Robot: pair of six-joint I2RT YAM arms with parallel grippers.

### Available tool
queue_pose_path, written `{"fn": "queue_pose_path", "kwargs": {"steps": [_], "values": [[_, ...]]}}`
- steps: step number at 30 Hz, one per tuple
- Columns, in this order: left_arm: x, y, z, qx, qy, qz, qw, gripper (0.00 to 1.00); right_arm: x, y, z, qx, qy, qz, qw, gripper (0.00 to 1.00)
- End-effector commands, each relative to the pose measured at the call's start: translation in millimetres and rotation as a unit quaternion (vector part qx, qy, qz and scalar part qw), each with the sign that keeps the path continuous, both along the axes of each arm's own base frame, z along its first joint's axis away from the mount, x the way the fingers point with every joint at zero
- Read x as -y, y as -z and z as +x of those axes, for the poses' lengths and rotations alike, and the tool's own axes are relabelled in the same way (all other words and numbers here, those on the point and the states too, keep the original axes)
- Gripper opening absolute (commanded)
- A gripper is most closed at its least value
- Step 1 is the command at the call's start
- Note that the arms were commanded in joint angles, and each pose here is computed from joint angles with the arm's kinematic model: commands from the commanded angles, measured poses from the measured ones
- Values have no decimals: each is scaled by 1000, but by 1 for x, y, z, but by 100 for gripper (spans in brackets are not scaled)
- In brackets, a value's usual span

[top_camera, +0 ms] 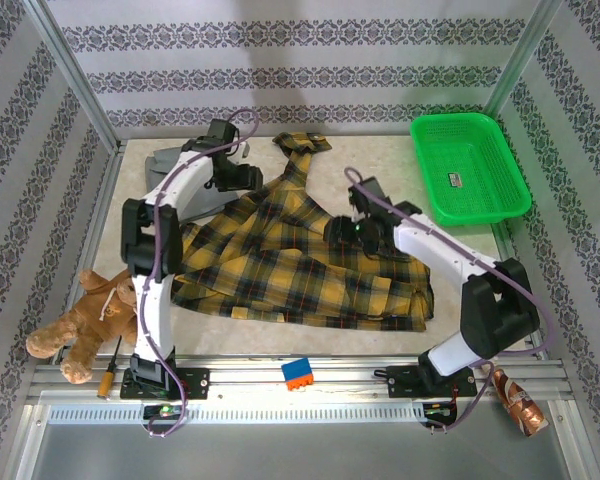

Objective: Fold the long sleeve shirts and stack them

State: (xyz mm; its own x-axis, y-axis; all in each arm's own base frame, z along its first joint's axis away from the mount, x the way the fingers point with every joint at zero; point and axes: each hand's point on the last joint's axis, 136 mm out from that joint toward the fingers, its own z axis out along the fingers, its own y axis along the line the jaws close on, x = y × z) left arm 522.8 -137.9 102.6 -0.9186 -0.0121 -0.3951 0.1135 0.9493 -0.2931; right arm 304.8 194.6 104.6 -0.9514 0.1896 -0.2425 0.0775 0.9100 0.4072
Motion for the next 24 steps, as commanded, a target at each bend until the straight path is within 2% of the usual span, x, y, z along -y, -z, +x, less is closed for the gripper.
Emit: {"fn": "queue_pose_path", "kwargs": {"steps": [1,10,13,19,24], "values": [[0,2,9,-2,38,20,999,65,-3,-7,-20,1,17,10,1000,72],[16,29,40,2,64,27,998,65,-1,13,-47,-39,6,-3,999,71],[26,44,47,-2,75,27,997,62,0,17,-53,-48,7,-4,999,71],[45,63,53,8,97,43,994,59,-6,23,-55,-59,1,-1,998,71],[47,86,47,-12,106,60,993,58,-12,25,-58,-66,-6,0,998,71]]}}
